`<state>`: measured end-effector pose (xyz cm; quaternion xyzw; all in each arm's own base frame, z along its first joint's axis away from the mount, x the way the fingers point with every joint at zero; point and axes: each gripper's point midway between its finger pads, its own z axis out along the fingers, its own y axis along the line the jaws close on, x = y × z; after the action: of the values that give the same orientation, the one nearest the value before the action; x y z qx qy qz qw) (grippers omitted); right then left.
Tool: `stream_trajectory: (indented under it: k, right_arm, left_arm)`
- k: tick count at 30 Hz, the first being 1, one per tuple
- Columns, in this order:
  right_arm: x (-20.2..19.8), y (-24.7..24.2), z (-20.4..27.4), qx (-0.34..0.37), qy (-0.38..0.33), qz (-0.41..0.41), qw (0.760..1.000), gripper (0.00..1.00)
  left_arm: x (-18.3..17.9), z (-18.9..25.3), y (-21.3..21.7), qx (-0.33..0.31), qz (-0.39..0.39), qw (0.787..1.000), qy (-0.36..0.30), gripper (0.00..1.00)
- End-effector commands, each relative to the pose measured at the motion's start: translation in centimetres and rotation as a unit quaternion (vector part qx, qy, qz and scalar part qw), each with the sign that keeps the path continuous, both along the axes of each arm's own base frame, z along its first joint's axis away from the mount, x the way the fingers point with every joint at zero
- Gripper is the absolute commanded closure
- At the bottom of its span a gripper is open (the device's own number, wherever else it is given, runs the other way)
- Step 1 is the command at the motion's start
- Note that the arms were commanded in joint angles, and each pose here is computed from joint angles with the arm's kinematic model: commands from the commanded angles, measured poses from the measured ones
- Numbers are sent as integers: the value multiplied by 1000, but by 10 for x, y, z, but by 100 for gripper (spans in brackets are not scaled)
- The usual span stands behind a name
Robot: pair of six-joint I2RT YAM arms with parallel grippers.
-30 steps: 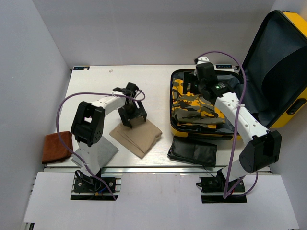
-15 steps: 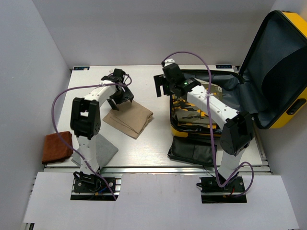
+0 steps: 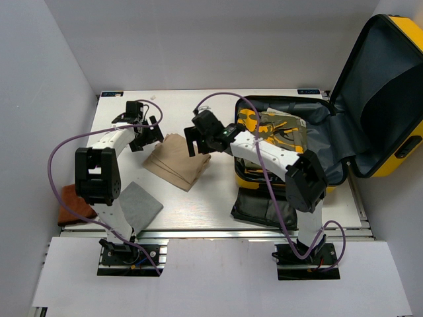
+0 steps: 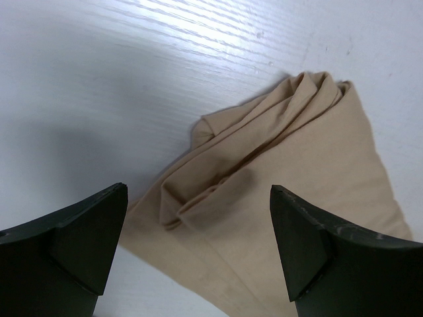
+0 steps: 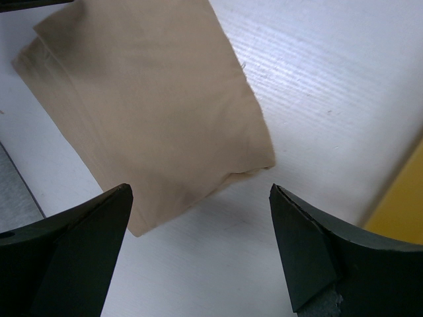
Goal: Pack the luggage
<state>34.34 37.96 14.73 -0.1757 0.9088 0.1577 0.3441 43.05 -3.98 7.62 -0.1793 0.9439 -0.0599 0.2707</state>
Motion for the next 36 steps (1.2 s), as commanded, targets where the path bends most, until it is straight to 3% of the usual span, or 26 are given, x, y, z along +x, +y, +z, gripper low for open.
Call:
stream_trajectory:
  k: [1, 3, 5, 8, 11, 15, 19, 24, 32, 36]
  right_arm:
    - [-2, 14, -19, 20, 23, -28, 999, 11]
    - [6, 16, -23, 6, -6, -8, 1000, 11]
    - [22, 37, -17, 9, -63, 75, 995, 11]
    - [44, 50, -14, -42, -149, 180, 971, 11]
    - [52, 62, -24, -47, -167, 240, 955, 11]
    - [61, 72, -54, -32, -130, 265, 955, 11]
    - [79, 74, -62, -9, -111, 258, 960, 11]
    - [70, 83, -69, 35, -79, 276, 957, 11]
    - [55, 74, -102, 39, -17, 279, 959, 14]
    - [43, 70, -112, 44, 10, 286, 957, 26]
  left_arm:
    - [13, -8, -19, -26, -93, 995, -23, 2]
    - [8, -13, -25, -51, -108, 993, -17, 2]
    - [-3, -13, -26, -60, -95, 994, -1, 2]
    - [-26, -8, -21, -69, -36, 997, 9, 2]
    - [-43, 5, -12, -68, 31, 997, 7, 2]
    - [-81, 0, 5, -47, 114, 992, 40, 2]
    - [-100, -11, -19, -92, 105, 989, 39, 2]
    - [-90, -25, -51, -187, 79, 979, 11, 2]
    - [-67, -46, -55, -202, 94, 975, 5, 2]
    - [-58, -64, -61, -203, 92, 975, 29, 2]
